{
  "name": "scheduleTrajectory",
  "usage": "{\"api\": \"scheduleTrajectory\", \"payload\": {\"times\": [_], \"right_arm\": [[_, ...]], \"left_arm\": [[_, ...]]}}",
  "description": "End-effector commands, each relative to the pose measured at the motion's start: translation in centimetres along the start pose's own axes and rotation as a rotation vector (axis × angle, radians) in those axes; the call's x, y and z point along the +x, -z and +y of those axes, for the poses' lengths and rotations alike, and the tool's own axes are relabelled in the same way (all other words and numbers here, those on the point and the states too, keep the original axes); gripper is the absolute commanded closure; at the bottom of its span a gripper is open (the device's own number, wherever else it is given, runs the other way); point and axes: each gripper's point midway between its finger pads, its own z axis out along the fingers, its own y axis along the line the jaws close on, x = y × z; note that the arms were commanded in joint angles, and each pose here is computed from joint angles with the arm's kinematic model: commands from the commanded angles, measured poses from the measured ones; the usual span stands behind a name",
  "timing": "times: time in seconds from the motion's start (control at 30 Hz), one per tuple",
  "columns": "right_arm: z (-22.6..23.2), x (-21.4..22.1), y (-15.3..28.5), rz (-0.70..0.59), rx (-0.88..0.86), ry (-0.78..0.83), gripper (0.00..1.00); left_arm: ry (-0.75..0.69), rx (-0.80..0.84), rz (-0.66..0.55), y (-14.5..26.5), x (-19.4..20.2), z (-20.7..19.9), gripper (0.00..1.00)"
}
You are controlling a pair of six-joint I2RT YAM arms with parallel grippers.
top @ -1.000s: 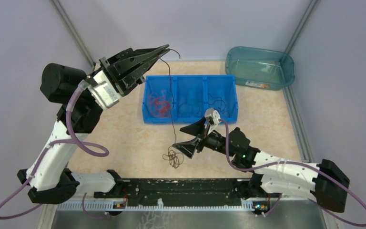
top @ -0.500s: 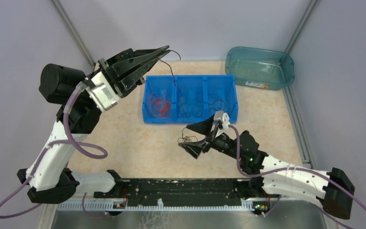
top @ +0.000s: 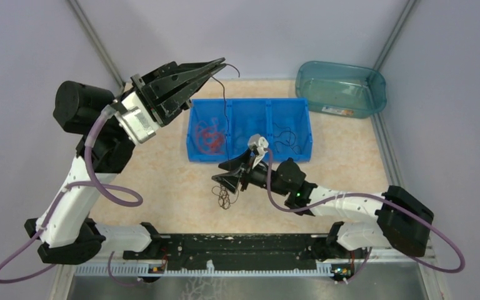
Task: Untangle the cables
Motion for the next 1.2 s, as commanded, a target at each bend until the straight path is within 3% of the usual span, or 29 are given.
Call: {"api": "scheduleTrajectory", "payload": {"times": [0.0,0.4,0.73,1.17], "right_arm": [[1.2,-0.7,-0.8,-0.074,-0.062,-0.033,0.48],[-1.1,6.3,-0.8,0.05,-0.007,-0.087,0.57],[-4.1,12.9,2.7,0.128,0.108,-0.184,0.63],[-5.6,16.6,5.7,0.152,0.184,-0.253,0.63]], "left_arm": [[-0.041,-0.037,-0.072,-0.3,-2.8,1.7,1.0],[-0.093,-0.11,-0.132,-0.8,-5.9,4.9,1.0],[-0.292,-0.226,-0.227,0.0,-10.6,8.6,1.0],[-0.575,-0.366,-0.325,1.7,-16.7,12.2,1.0]]}}
